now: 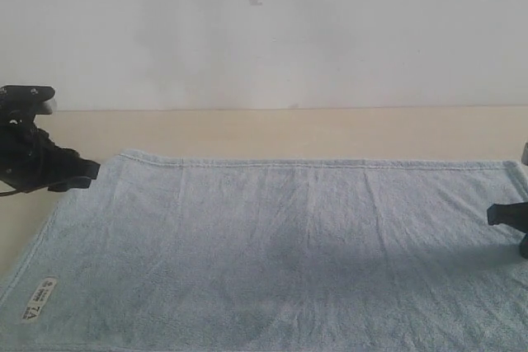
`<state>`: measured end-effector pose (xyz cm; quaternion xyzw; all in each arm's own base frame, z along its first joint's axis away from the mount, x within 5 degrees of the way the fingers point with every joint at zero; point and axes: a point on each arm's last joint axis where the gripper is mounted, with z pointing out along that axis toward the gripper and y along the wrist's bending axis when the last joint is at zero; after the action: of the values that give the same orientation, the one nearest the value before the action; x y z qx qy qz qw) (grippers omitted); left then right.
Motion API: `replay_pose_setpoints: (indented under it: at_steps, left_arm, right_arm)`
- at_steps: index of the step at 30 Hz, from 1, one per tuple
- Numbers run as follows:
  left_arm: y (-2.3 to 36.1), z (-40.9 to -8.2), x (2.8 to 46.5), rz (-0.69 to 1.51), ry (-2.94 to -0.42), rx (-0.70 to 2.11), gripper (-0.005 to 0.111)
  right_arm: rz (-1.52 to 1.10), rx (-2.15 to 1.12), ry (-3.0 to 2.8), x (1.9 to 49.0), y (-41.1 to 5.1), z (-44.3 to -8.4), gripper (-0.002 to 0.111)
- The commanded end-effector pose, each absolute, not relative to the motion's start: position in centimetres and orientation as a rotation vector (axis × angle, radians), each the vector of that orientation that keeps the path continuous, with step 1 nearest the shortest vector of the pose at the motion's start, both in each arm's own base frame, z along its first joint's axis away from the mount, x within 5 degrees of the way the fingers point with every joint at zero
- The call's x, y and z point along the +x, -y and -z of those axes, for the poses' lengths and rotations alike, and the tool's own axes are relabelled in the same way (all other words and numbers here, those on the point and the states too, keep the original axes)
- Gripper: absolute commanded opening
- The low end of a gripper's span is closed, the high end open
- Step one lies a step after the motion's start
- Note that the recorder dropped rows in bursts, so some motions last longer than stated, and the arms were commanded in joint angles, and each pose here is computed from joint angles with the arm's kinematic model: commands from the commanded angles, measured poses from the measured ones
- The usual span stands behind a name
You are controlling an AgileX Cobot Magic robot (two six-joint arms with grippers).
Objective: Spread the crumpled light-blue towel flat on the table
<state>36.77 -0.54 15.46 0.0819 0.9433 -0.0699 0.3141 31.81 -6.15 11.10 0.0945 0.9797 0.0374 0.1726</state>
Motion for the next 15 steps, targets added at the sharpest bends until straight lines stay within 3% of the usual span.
replay_pose_setpoints:
  at_steps: [1,11,15]
  left_arm:
    - [0.6,-17.2,36.7,0.197,-2.444,0.209,0.040]
    - [0.8,-18.9,36.3,0.231,-2.407,0.190,0.040]
    - [0.8,-19.0,36.4,0.223,-2.401,0.182,0.040]
  right_arm:
    - [-0.080,0.193,-2.859,31.3,6.4,-9.6,0.000]
    - [0.071,0.587,-2.871,28.7,13.1,-9.1,0.000]
    - [0.036,0.678,-2.813,28.8,13.5,-9.2,0.000]
